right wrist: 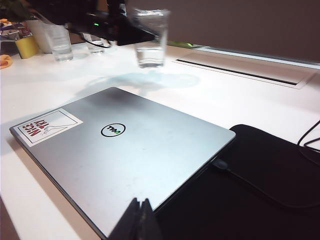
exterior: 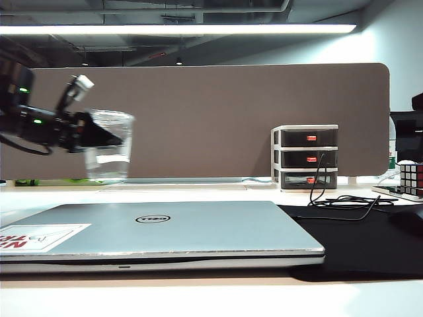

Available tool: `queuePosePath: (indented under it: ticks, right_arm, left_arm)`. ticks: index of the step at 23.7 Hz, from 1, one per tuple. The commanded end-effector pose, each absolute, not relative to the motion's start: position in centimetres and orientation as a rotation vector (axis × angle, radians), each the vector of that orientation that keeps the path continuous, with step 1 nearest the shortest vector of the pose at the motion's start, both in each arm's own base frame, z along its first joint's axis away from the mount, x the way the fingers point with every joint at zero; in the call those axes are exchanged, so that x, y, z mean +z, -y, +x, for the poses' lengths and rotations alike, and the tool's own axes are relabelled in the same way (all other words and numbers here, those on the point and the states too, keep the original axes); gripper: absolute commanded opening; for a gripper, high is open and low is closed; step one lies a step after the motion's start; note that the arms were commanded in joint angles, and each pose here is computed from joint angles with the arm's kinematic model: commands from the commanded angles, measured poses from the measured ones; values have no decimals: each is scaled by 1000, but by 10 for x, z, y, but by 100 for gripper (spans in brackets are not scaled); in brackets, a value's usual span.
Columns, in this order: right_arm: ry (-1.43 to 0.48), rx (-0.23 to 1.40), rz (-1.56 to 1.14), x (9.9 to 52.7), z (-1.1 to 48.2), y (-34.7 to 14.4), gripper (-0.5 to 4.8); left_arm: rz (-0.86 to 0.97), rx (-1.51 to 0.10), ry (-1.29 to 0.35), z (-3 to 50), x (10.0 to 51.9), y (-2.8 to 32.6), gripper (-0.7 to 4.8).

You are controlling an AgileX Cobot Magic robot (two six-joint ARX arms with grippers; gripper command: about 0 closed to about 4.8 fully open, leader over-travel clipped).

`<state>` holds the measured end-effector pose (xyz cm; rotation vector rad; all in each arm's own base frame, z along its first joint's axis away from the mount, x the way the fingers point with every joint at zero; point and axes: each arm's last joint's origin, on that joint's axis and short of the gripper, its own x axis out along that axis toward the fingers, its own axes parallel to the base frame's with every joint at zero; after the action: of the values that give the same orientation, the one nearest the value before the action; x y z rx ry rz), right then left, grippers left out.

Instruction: Pick up the coffee cup and place it on the left side of the laptop.

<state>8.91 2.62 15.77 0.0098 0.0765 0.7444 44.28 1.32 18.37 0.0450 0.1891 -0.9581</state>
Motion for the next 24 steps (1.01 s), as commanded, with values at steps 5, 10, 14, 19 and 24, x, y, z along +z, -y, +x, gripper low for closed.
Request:
queuePosePath:
  ticks: [5,10,14,19,24]
  right_arm:
    - [-62,745,-6,157,89,-26,-1]
    - [-59,747,-7,158,89,-26,-1]
    - [-57,748,-7,158,89,-26,-1]
    - [-57,752,-7,158,89,-26,-1]
    - [-57,755,-7,158,89,-26,-1]
  left_arm:
    - [79,-923,-192,402,179,-37,267]
    - [66,-920,-220,372,164,-39,267]
    - [51,-891,-235,348,148,-47,267]
    - [38,-840,-225,333,140,-59,266]
    - [72,-765,-181,307,155,-74,236]
